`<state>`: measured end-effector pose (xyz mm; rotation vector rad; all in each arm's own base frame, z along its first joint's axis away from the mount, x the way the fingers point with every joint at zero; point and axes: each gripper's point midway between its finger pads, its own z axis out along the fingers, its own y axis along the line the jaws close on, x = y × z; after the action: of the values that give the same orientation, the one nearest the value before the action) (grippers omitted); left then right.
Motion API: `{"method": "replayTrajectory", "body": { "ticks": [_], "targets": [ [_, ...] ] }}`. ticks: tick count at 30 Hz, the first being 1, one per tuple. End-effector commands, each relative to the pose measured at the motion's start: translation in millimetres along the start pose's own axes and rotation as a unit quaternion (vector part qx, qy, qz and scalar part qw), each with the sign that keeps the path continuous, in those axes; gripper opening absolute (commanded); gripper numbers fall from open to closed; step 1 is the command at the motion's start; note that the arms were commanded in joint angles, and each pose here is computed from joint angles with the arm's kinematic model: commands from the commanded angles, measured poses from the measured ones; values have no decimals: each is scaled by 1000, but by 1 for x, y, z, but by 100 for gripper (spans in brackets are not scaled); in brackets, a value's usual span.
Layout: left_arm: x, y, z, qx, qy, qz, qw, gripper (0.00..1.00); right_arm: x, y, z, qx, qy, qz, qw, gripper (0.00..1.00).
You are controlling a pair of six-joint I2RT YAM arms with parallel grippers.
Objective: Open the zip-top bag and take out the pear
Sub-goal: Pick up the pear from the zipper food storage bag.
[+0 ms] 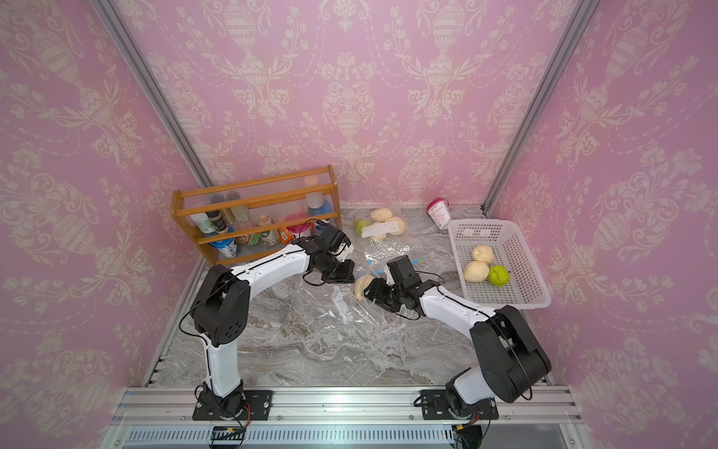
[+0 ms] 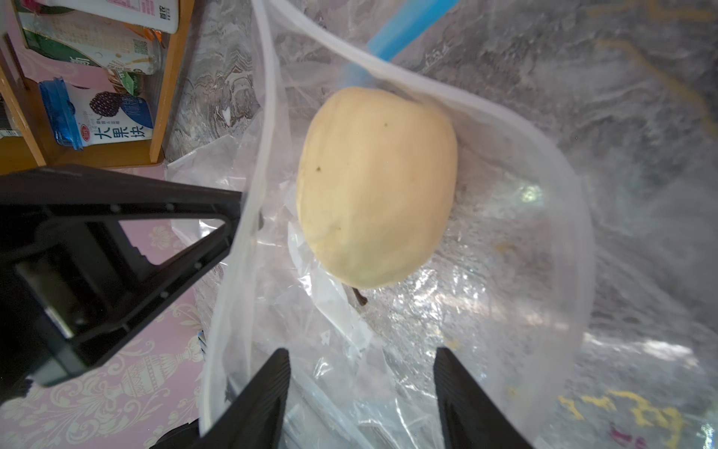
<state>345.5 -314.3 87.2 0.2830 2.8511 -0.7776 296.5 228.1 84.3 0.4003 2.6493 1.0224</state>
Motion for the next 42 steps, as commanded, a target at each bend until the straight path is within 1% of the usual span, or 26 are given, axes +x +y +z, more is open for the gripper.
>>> {"method": "replayTrajectory", "body": {
  "ticks": [1,9,17,19,25,28,30,33,39,42],
  "targets": [
    [16,-1,12,4,24,-10,1000,7,2,-6,7,-1,4,16,1000,63],
    [33,0,28,13,37,-19,999,6,-4,-10,16,2,-5,28,1000,63],
    [34,-6,47,49,38,-26,998,6,-14,-18,15,17,-34,47,998,63],
    [34,-7,50,55,40,-26,997,5,-13,-18,13,14,-32,47,998,62],
    [34,-5,58,57,41,-28,997,5,2,-23,9,25,-1,27,999,52],
    [35,-5,60,59,40,-31,997,5,7,-30,13,38,15,18,999,42],
    [36,-4,62,62,40,-34,997,5,7,-30,17,34,15,12,999,36],
    [38,-2,63,63,40,-36,997,5,4,-32,23,31,12,8,999,31],
    [40,0,63,60,43,-33,997,5,7,-41,33,47,18,6,999,30],
    [40,0,65,61,43,-33,997,5,7,-40,35,47,18,-6,999,29]
  ]
}}
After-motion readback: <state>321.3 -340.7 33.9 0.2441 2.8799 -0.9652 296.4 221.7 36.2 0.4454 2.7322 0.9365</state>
